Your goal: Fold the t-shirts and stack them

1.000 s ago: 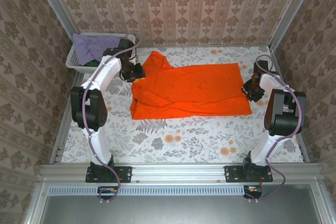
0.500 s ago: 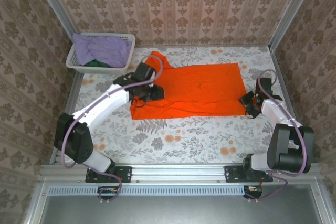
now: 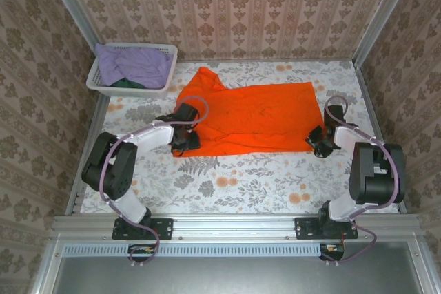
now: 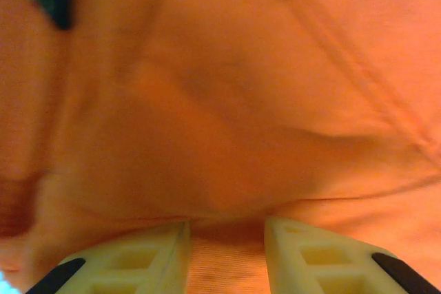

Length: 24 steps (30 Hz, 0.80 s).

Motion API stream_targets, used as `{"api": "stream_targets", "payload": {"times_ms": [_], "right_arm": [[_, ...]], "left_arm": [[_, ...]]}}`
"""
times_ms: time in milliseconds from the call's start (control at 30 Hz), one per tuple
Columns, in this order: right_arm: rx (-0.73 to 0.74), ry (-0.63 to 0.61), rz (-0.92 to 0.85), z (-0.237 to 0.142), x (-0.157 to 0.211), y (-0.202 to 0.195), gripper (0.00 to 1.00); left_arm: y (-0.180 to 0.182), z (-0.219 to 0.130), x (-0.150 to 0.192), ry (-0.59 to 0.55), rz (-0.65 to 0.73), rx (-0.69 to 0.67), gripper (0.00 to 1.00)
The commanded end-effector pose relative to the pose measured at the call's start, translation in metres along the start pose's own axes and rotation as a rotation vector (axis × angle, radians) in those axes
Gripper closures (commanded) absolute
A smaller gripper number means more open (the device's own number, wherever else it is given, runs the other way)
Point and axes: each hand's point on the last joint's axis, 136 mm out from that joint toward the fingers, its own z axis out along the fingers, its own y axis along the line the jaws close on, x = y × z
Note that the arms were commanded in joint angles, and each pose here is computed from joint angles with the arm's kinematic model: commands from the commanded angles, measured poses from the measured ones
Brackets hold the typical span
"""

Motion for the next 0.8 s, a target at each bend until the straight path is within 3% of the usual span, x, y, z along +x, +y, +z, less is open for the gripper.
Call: {"api": "stream_targets", "payload": {"times_ms": [0, 300, 767], "right_arm": [[0.115, 0.01, 0.074, 0.013, 0.0, -0.032, 0.69], [0.115, 0.034, 0.177, 0.008, 0.012, -0.063, 0.65], [0.036, 0.021, 0.233, -0.016, 0.063, -0.092, 0.59]], "left_arm": [[0.018, 0.002, 0.005, -0.015, 0.005, -0.033, 0.66], [0.042, 0.001, 0.032, 0.002, -0.007, -0.062, 0.64], [0.062, -0.013, 0.076, -0.009, -0.088, -0.032, 0.63]]}}
